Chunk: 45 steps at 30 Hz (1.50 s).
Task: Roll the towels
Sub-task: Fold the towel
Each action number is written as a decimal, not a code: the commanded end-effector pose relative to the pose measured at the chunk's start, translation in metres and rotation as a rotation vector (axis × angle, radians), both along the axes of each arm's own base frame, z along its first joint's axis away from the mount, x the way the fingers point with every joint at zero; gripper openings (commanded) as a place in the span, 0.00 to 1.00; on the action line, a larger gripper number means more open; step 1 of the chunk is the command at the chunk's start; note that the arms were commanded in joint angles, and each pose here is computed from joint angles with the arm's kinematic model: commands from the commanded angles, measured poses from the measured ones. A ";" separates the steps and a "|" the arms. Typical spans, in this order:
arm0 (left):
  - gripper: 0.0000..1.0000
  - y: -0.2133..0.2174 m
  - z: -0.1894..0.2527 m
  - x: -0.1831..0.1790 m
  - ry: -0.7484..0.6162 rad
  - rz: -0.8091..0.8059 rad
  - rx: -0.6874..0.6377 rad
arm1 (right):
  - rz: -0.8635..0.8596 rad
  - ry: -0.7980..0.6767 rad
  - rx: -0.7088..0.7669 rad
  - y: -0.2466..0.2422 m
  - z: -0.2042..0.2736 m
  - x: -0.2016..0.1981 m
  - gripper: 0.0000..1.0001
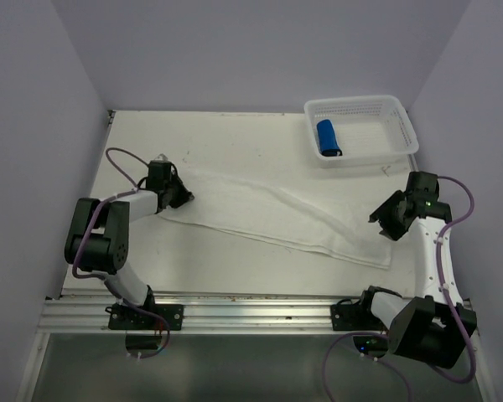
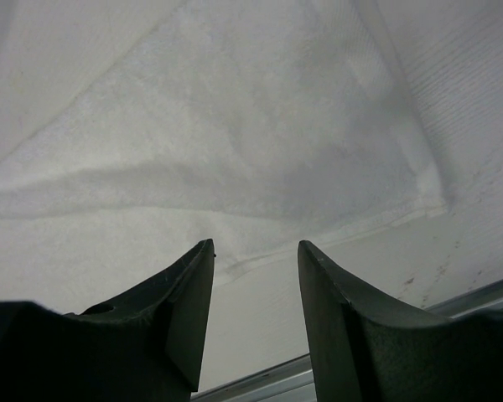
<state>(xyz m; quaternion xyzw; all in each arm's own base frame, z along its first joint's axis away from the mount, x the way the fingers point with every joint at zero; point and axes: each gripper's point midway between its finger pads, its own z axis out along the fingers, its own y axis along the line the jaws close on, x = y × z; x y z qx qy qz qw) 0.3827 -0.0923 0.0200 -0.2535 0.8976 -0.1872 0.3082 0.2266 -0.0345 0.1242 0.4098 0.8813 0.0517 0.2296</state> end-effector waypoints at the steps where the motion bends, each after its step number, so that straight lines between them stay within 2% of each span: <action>1: 0.00 0.030 0.006 0.019 -0.003 0.126 -0.004 | 0.031 -0.060 0.019 0.003 0.012 0.014 0.49; 5: 0.00 0.057 0.003 0.028 0.014 0.196 -0.049 | 0.043 -0.057 0.029 0.006 0.009 0.014 0.49; 15: 0.00 0.139 0.013 0.044 0.021 0.387 -0.053 | 0.109 -0.039 0.062 0.014 -0.001 0.012 0.52; 22: 0.00 0.175 0.031 0.054 -0.004 0.456 -0.036 | 0.177 0.048 0.104 0.031 -0.023 -0.005 0.50; 26: 0.00 0.170 0.043 0.059 -0.038 0.424 -0.058 | 0.232 0.126 0.078 0.053 -0.045 -0.023 0.50; 29: 0.00 0.163 0.059 0.061 -0.094 0.389 -0.075 | 0.196 0.171 0.085 0.065 -0.063 -0.033 0.50; 39: 0.00 0.134 0.135 0.066 -0.261 0.218 -0.062 | 0.041 0.161 -0.020 0.043 -0.069 -0.055 0.55; 45: 0.00 0.107 0.168 0.068 -0.316 0.119 -0.042 | 0.017 0.198 0.000 0.046 -0.087 -0.067 0.55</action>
